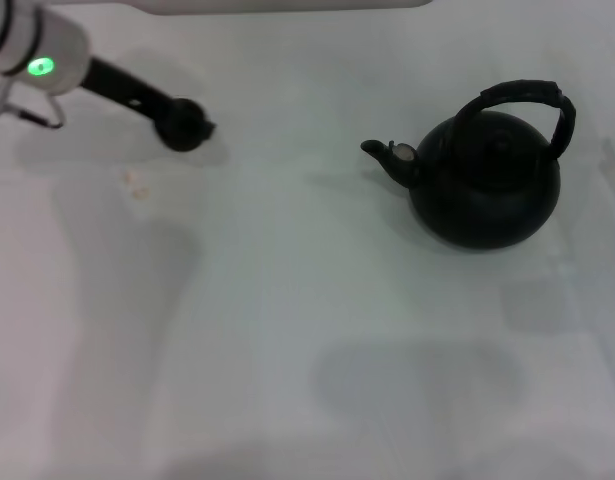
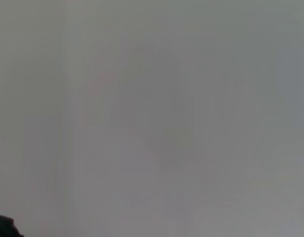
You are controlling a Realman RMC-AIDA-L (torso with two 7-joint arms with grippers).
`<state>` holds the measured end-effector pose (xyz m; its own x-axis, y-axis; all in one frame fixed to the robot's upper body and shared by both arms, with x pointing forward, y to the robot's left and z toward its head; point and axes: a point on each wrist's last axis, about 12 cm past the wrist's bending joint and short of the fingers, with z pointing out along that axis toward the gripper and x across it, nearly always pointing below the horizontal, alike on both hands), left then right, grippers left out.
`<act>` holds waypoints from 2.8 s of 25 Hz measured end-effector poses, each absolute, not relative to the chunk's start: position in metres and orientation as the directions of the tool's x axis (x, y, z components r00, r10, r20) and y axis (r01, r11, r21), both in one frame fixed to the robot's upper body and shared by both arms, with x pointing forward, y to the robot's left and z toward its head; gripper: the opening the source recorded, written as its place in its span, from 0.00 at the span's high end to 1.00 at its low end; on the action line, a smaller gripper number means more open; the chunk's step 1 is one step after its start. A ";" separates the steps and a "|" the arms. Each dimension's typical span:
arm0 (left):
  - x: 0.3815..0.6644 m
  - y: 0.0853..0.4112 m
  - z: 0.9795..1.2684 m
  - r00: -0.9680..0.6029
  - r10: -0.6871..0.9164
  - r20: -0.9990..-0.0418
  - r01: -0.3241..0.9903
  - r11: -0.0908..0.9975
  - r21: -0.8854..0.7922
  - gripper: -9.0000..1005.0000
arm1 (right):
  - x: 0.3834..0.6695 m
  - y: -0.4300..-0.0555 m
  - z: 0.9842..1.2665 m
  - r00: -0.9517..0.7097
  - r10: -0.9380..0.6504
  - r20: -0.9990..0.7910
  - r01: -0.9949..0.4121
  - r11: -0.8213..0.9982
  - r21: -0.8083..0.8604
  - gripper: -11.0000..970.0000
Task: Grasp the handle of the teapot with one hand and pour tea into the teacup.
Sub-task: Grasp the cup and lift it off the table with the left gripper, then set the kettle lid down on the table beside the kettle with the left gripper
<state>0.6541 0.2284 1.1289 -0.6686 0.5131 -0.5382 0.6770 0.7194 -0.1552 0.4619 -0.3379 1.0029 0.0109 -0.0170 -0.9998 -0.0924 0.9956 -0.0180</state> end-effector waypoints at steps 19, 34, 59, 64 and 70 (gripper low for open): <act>0.638 0.117 1.111 -0.409 0.778 -0.477 0.910 0.388 -0.147 0.31 | 0.464 -0.337 1.003 0.008 -0.016 -1.000 -0.095 0.995 -0.016 0.11; 0.628 0.113 1.101 -0.394 0.801 -0.451 0.919 0.356 -0.171 0.31 | 0.464 -0.336 1.003 0.007 -0.012 -1.000 -0.096 0.995 -0.013 0.11; 0.627 0.115 1.101 -0.405 0.802 -0.439 0.914 0.364 -0.178 0.22 | 0.464 -0.336 1.003 0.007 -0.008 -1.000 -0.096 0.995 -0.009 0.11; 0.630 0.114 1.105 -0.401 0.798 -0.450 0.916 0.363 -0.172 0.12 | 0.464 -0.336 1.003 0.007 -0.008 -1.000 -0.095 0.995 -0.008 0.11; 0.633 0.105 1.111 -0.354 0.772 -0.528 0.934 0.319 -0.160 0.12 | 0.463 -0.336 1.002 0.004 -0.007 -1.000 -0.093 0.996 -0.007 0.12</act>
